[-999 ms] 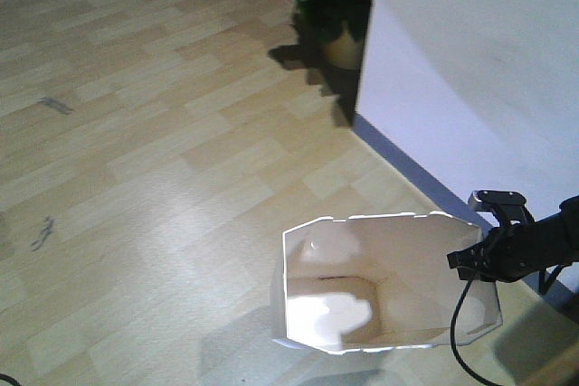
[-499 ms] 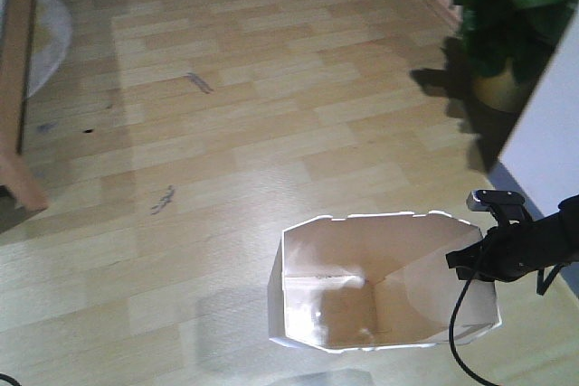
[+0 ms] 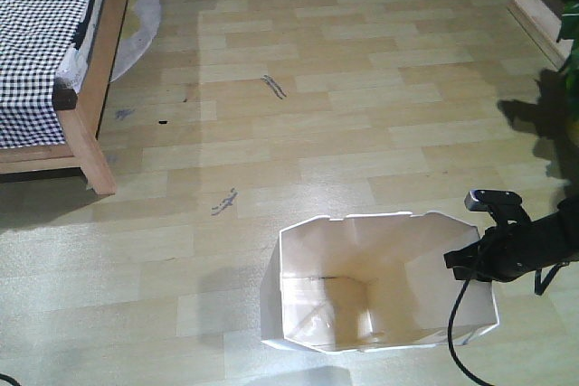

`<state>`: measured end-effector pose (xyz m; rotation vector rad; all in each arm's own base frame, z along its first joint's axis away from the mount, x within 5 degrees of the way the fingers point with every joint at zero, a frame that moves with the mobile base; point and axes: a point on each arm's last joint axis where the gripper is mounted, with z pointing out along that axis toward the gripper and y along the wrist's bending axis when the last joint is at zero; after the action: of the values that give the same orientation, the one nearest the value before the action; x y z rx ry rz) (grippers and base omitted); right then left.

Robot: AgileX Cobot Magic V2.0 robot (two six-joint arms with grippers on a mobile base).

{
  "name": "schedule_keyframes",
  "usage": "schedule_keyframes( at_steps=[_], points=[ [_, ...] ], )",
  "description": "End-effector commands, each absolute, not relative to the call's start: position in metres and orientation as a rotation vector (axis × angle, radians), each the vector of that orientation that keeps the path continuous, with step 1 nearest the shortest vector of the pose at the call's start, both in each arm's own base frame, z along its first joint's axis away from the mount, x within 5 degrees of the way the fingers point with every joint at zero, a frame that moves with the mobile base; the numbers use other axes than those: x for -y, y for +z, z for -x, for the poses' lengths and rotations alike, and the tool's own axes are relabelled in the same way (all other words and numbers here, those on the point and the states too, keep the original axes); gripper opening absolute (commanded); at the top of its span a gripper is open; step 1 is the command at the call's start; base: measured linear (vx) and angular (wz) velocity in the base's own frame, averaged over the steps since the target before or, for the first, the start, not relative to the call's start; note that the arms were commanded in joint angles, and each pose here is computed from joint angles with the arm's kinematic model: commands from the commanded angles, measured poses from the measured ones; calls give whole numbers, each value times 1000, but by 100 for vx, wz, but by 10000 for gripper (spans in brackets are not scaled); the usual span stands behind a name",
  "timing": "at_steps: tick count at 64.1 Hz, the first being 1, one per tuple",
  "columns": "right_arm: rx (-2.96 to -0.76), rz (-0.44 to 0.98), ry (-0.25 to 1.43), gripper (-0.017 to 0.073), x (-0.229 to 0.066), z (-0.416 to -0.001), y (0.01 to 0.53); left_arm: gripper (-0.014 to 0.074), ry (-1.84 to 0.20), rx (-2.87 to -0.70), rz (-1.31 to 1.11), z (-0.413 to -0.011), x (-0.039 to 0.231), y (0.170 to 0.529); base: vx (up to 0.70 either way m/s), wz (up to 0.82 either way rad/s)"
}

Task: Move trash bin to bedside with robot
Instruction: 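Hold the bin in the right gripper while the base turns toward the bed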

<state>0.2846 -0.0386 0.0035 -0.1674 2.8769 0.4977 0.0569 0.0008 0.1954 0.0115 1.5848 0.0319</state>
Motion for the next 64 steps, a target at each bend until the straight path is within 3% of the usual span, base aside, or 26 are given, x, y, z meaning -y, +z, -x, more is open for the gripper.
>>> schedule_keyframes(
  at_steps=[1,64],
  points=[
    [-2748,137,687,-2,29,-296,31,-6,7,-1507,0,-56,0,199,16,14],
    [-2748,137,687,-2,29,-296,31,-6,7,-1507,0,-56,0,199,26,-3]
  ],
)
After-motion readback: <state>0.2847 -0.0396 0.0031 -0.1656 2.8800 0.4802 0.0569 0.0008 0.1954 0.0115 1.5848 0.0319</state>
